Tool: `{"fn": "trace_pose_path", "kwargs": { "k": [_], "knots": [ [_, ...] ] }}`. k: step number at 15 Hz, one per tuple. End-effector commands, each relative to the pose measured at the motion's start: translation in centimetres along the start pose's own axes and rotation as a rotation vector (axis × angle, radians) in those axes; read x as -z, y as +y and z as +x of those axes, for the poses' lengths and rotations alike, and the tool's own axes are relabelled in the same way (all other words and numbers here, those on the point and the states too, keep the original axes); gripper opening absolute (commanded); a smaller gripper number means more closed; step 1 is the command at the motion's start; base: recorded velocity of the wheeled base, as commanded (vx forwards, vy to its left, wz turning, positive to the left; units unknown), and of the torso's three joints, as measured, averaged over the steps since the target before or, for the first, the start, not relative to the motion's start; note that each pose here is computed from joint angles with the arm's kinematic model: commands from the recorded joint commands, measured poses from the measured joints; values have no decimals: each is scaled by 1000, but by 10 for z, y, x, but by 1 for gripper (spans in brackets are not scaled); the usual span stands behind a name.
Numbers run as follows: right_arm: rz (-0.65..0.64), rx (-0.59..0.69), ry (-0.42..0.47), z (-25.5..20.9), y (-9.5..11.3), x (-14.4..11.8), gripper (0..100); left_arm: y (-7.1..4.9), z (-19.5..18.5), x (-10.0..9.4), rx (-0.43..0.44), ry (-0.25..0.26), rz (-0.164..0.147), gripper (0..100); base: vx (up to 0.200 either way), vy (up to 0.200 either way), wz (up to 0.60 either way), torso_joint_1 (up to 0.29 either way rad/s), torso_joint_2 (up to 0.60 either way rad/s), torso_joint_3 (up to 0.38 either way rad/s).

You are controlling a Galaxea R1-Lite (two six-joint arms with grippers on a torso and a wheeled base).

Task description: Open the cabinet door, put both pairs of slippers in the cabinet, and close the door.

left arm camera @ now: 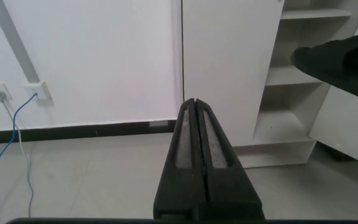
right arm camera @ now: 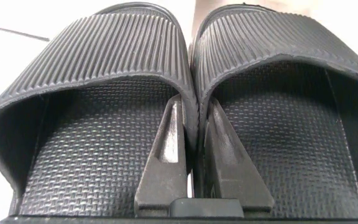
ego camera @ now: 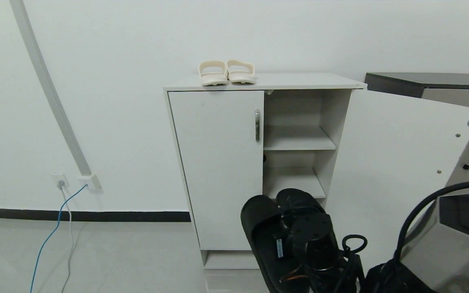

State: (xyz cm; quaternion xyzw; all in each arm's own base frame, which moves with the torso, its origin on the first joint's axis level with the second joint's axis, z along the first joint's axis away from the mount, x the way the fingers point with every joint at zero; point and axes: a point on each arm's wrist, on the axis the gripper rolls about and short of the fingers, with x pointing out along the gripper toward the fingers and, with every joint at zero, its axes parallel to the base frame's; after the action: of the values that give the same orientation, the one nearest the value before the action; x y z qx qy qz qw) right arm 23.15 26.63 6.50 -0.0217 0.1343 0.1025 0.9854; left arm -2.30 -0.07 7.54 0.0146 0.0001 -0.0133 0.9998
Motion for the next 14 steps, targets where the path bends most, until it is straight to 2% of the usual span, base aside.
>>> {"fn": "trace_pose_path", "kwargs": {
  "k": [1,2,4,12,14],
  "knots": [
    [7,131,0,32,4,12,0,0,0,0,0,2,0,0,0,0,0,0,0,0],
    [22,197,-18,43,0,11,0,0,0,0,0,4,0,0,0,0,0,0,0,0],
    [39,241,-25,49,-9,8,0,0,0,0,0,4,0,0,0,0,0,0,0,0],
    [42,268,-6,59,-16,18,0,0,0,0,-2,4,-3,0,0,-200,0,4,5,2],
    [39,277,0,62,-18,21,0,0,0,0,-2,2,-3,0,0,0,0,0,0,0]
  ]
}}
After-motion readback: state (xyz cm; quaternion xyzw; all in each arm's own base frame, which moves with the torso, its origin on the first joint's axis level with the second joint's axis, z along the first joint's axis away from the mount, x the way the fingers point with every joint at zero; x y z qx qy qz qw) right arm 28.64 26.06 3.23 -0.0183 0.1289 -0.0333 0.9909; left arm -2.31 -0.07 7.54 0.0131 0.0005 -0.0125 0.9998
